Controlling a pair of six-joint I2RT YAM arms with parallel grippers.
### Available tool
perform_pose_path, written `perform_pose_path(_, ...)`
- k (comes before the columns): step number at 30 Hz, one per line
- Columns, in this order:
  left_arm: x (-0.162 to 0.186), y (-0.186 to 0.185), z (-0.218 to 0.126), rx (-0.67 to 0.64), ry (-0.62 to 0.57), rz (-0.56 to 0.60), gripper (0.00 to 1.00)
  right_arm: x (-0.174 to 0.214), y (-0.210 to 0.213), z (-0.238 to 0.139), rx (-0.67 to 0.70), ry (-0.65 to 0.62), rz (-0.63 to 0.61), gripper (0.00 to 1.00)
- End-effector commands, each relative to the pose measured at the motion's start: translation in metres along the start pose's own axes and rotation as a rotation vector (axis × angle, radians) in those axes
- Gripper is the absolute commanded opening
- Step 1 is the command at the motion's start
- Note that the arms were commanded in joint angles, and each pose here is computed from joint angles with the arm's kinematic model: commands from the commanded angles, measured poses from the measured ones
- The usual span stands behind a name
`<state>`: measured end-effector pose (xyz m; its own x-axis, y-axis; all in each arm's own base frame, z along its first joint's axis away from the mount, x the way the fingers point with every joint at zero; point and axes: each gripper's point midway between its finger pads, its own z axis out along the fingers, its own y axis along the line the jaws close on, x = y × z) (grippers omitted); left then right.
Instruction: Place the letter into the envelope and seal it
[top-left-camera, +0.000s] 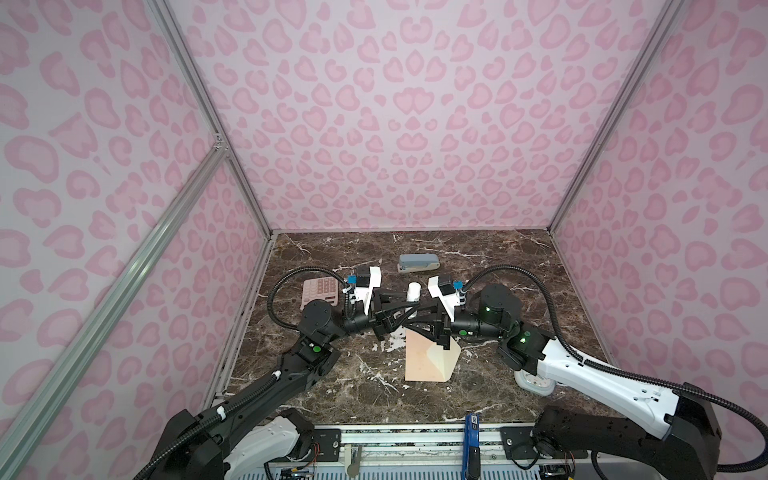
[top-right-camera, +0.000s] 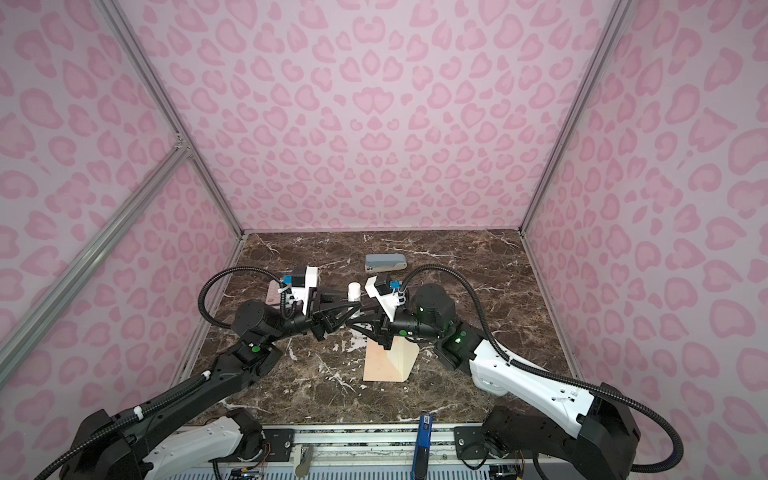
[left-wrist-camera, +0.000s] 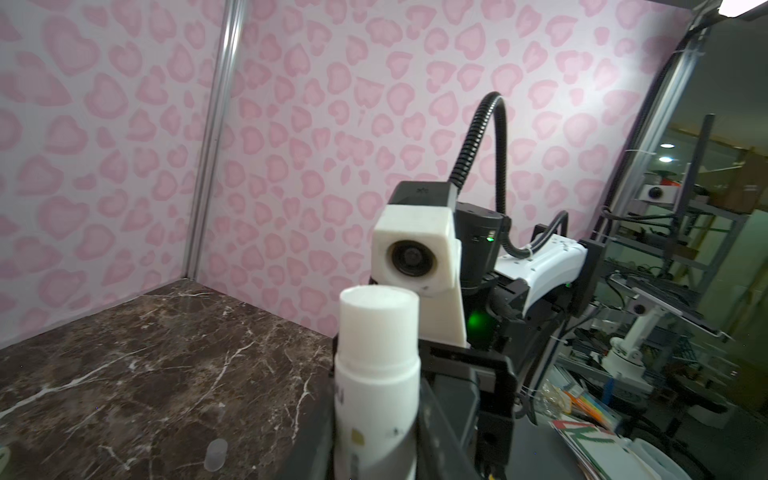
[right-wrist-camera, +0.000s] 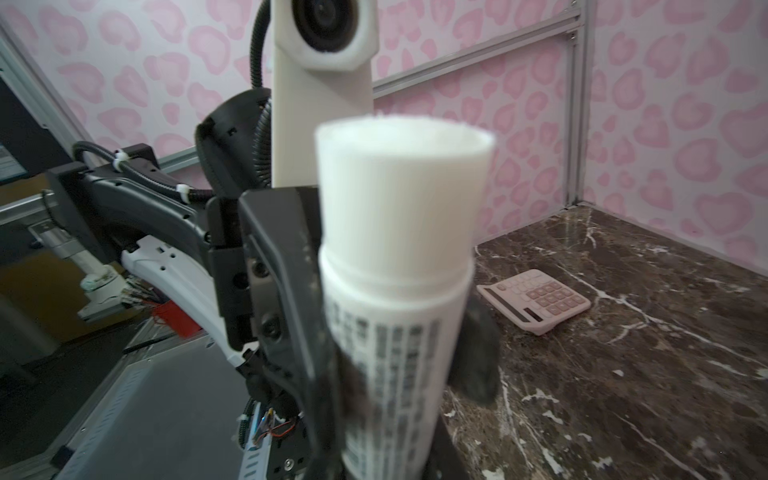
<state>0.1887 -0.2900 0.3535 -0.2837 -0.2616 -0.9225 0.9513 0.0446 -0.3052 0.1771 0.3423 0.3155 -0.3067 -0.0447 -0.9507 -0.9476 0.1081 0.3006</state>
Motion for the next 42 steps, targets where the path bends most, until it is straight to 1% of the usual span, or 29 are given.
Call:
perform_pose_path(1,0.024,-0.016,-0.002,0.118,0.1,-0.106,0.04,-0.042,0.045,-0.013,-0.219,-0.145,-0.143,0.02)
perform_pose_path(6,0.023,-0.011,-0.003,0.094,0.083,-0.113,0.04,-0.042,0.039,-0.014,-0.185,-0.129,-0.154,0.02)
perform_pose_path(7,0.023,-0.009,-0.003,0.081,0.081,-0.111,0.04,-0.039,0.036,-0.014,-0.169,-0.113,-0.155,0.05)
perform_pose_path(8,0.023,-0.006,-0.003,0.063,0.077,-0.111,0.04,-0.037,0.032,-0.013,-0.147,-0.102,-0.161,0.12)
perform_pose_path(9,0.023,-0.002,-0.004,0.036,0.074,-0.11,0.04,-0.034,0.026,-0.013,-0.108,-0.09,-0.166,0.26)
perform_pose_path(10,0.023,0.004,-0.004,0.0,0.072,-0.109,0.04,-0.03,0.019,-0.014,-0.067,-0.08,-0.175,0.35)
perform_pose_path(11,0.022,0.01,-0.005,-0.041,0.068,-0.105,0.04,-0.027,0.011,-0.014,-0.012,-0.07,-0.184,0.4)
perform_pose_path(13,0.016,0.031,-0.01,-0.183,0.037,-0.09,0.04,-0.018,-0.011,-0.016,0.13,-0.046,-0.212,0.5)
perform_pose_path(14,0.012,0.042,-0.015,-0.264,0.013,-0.082,0.04,-0.014,-0.022,-0.018,0.199,-0.043,-0.223,0.52)
perform_pose_path(16,0.005,0.06,-0.026,-0.4,-0.029,-0.066,0.04,-0.009,-0.035,-0.022,0.289,-0.056,-0.25,0.57)
perform_pose_path(20,-0.011,0.085,-0.056,-0.653,-0.175,-0.033,0.04,-0.007,-0.049,-0.022,0.457,-0.073,-0.325,0.6)
perform_pose_path(22,-0.015,0.087,-0.064,-0.73,-0.226,-0.007,0.04,-0.008,-0.053,-0.019,0.523,-0.084,-0.362,0.6)
perform_pose_path(25,-0.017,0.086,-0.064,-0.802,-0.261,0.025,0.04,-0.014,-0.056,-0.01,0.575,-0.123,-0.375,0.58)
perform_pose_path(28,-0.016,0.086,-0.063,-0.84,-0.312,0.022,0.04,-0.016,-0.057,0.004,0.614,-0.141,-0.383,0.58)
perform_pose_path(32,-0.017,0.087,-0.067,-0.888,-0.362,0.025,0.04,-0.016,-0.063,0.013,0.665,-0.161,-0.379,0.58)
perform_pose_path(42,-0.02,0.084,-0.064,-0.884,-0.385,0.037,0.04,-0.008,-0.074,0.034,0.67,-0.133,-0.332,0.55)
